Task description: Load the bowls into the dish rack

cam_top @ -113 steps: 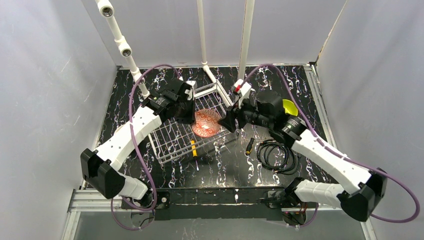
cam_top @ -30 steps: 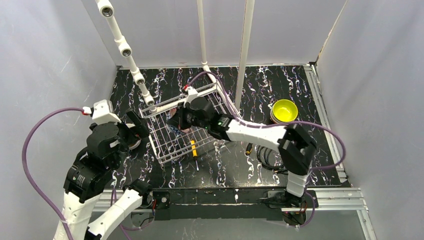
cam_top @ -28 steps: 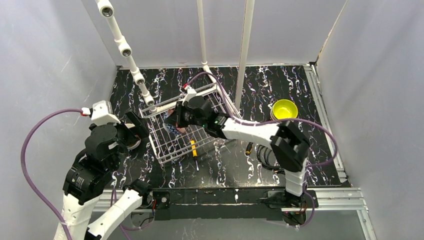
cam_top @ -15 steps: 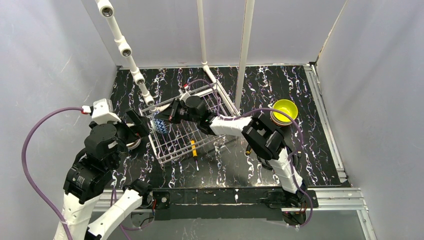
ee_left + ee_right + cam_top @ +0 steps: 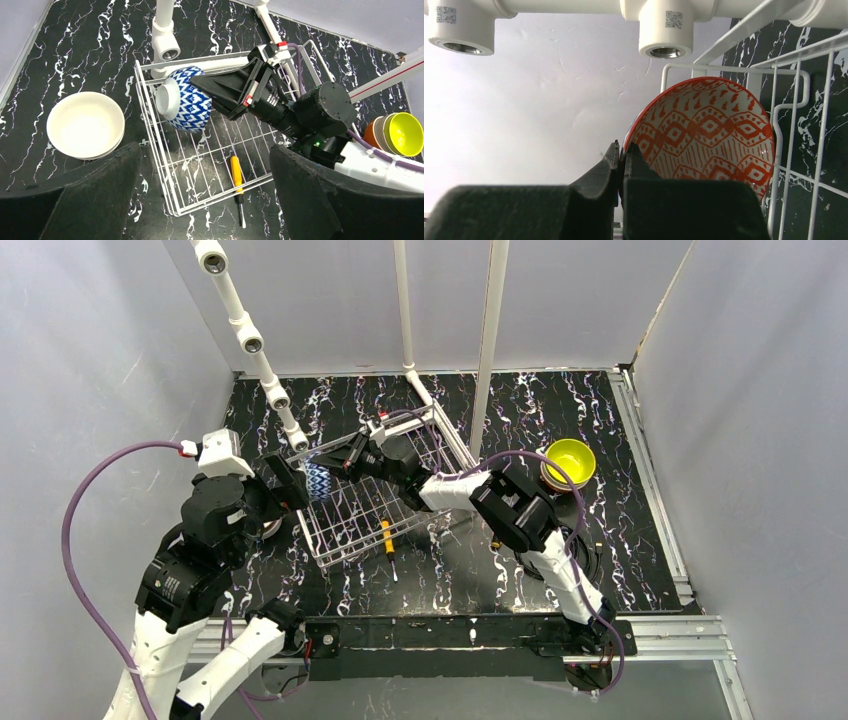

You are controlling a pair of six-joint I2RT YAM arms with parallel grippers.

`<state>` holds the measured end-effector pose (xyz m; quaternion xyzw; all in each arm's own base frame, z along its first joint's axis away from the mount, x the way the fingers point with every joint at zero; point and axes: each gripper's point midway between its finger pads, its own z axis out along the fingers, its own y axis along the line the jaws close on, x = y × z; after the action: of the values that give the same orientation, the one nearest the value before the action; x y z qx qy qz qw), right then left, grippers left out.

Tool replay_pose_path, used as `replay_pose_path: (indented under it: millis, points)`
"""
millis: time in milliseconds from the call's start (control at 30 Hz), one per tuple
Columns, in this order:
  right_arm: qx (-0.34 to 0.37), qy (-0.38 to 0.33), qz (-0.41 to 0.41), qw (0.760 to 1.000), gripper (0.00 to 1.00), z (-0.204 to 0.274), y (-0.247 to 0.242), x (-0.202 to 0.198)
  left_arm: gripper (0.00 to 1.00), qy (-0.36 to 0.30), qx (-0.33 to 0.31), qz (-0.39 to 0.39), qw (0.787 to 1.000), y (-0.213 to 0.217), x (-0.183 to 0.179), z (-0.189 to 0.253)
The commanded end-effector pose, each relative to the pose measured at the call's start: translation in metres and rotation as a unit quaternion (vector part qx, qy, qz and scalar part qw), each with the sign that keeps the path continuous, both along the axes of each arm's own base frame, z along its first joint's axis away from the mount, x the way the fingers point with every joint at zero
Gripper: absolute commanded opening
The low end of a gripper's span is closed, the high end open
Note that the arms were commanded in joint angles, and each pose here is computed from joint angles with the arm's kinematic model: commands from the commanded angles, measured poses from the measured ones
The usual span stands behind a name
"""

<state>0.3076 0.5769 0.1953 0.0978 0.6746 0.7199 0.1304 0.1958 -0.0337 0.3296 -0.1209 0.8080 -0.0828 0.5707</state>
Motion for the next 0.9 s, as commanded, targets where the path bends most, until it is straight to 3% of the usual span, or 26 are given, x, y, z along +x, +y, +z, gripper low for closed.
replay_pose_path:
  millis: [0,867]
  points:
    - [0.097,-0.004,0.013,0.995,0.01,0.049,0.001,-0.003,0.98,0.0,-0.005,0.002,1.0,0.0,0.0,0.0]
    - [0.062,0.083,0.0,0.995,0.04,-0.028,-0.004,0.008,0.98,0.011,-0.003,0.003,1.0,0.0,-0.001,-0.006]
